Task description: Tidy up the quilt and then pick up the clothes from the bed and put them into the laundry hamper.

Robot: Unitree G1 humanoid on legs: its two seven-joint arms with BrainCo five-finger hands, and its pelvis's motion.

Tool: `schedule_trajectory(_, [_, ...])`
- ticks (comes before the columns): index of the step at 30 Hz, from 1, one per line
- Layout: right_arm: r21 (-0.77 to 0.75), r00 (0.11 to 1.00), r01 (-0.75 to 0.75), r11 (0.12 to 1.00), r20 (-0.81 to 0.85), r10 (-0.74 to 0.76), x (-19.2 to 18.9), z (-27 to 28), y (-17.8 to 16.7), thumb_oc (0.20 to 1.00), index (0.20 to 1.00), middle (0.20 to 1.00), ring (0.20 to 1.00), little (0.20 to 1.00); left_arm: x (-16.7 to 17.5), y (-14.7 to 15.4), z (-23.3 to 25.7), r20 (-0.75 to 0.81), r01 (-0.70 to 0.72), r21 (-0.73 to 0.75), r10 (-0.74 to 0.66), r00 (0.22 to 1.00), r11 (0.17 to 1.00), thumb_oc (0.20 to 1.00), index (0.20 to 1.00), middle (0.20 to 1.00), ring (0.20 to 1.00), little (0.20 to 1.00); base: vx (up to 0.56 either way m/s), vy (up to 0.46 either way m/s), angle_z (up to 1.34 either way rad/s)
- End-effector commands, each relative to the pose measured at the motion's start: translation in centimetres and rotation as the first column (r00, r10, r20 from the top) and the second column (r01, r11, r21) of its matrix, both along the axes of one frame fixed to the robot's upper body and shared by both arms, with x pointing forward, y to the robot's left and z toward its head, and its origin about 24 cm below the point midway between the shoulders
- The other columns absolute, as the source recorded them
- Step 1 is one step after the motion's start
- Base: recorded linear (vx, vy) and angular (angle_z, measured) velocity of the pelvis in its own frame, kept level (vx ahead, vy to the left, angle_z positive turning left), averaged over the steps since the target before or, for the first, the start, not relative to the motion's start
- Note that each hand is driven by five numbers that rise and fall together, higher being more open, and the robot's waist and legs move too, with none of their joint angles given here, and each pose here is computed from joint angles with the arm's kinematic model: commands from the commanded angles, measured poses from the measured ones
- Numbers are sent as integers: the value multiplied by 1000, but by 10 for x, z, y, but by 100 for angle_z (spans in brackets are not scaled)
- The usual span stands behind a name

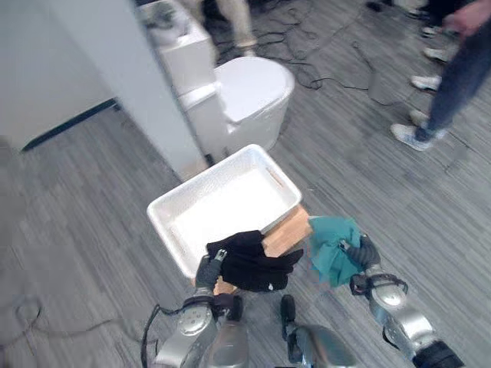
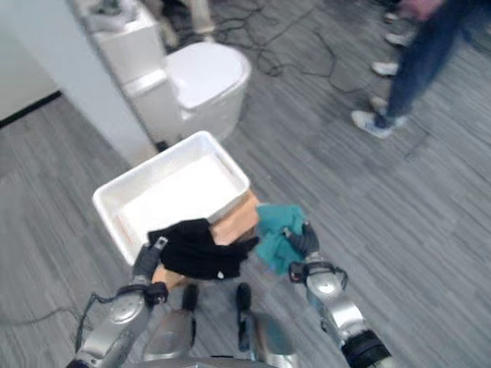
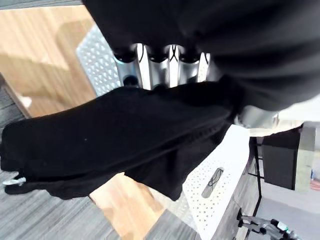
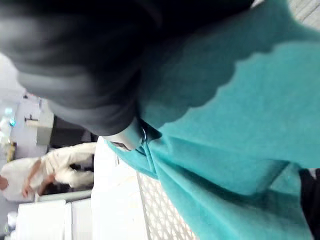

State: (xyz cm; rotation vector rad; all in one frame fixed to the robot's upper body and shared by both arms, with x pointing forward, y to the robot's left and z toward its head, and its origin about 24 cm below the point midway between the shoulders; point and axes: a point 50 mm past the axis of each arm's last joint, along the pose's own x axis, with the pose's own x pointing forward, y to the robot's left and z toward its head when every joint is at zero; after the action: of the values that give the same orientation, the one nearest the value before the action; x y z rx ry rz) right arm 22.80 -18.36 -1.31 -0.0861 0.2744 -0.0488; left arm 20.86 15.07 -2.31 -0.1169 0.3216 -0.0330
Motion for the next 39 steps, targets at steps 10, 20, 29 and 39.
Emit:
schedule_trajectory(10, [92, 995, -51, 994, 84, 44, 14, 11, 33, 200, 200, 200, 200, 200, 28, 9, 77, 405, -156, -17, 150, 902, 988, 200, 200, 200, 200, 200, -46, 33, 27])
schedule_trajectory(20, [40, 997, 24, 999, 67, -27, 20, 2, 26, 200, 200, 200, 200, 200, 15, 44, 156, 713, -393, -132, 362, 601, 910, 200, 200, 200, 200, 200, -34, 5, 11])
schedule_trajectory(29, [29, 1000, 13, 1000, -21, -12, 5, -18, 35, 200, 200, 200, 200, 200, -10, 73, 266, 978, -551, -166, 209, 16, 818, 200, 200, 200, 200, 200, 47, -21, 11])
schedule_trajectory(39, [-74, 982, -175, 982, -91, 168, 9, -21, 40, 200, 200, 200, 200, 200, 31, 42, 360, 1000, -563, 21, -19, 9, 826, 200, 200, 200, 200, 200, 67, 90, -16])
